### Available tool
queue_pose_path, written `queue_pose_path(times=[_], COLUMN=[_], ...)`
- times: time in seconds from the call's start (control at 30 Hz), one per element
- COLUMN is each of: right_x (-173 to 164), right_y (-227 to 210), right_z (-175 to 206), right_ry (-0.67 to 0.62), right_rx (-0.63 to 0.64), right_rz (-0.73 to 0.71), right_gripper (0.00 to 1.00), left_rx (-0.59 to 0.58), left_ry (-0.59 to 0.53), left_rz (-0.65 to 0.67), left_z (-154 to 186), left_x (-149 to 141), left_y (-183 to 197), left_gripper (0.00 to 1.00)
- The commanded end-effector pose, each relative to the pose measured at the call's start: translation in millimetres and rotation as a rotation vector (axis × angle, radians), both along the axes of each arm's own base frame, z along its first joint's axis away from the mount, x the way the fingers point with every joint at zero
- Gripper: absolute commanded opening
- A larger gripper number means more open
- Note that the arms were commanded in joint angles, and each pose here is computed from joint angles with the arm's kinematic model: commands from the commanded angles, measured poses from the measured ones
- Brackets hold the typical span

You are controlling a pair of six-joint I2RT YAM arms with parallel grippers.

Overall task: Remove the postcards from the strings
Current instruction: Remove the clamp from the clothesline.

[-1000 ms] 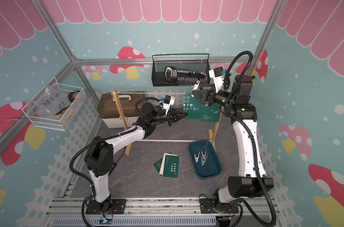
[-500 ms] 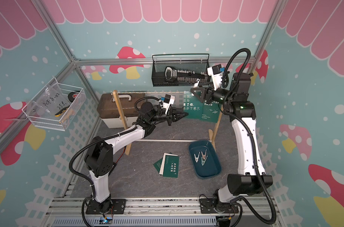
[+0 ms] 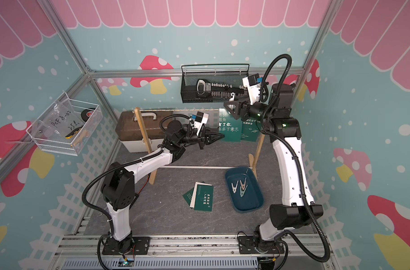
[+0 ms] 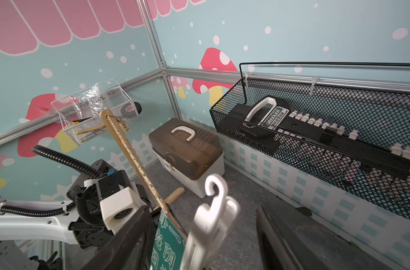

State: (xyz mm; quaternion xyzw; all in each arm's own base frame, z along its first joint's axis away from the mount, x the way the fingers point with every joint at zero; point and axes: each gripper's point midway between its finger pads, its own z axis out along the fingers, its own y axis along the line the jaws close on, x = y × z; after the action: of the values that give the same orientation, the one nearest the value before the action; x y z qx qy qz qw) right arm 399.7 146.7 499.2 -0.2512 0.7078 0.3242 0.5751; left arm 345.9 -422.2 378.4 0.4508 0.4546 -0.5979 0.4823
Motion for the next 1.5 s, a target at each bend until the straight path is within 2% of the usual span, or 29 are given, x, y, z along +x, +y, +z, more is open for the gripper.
queue_pose_path(times=[0.0,0.87,1.13,1.47], right_x=[0,10,-7,-33], right_y=[-5,12,24,31], right_z=[7,-8,2,19], right_ry=[-0.029,0.079,0.058,0.000], right_rx=[-0.030,-0.014,0.008,0.038], right_rz=[-0.044,0.043,0.151,0.247], right_gripper=[0.71,0.72,0.70,0.62], left_rx=[-0.017,-0.009,-0.009,-0.006], left_ry=[-0.033,-0.033,-0.032,-0.029], left_rz=[-0.027,-0.042,-0.043,-0.043], left_z=[8,5,5,4], left_x=[-2,0,1,1], left_y=[0,-3,-2,-2], left_gripper=[0.00,0.00,0.00,0.00])
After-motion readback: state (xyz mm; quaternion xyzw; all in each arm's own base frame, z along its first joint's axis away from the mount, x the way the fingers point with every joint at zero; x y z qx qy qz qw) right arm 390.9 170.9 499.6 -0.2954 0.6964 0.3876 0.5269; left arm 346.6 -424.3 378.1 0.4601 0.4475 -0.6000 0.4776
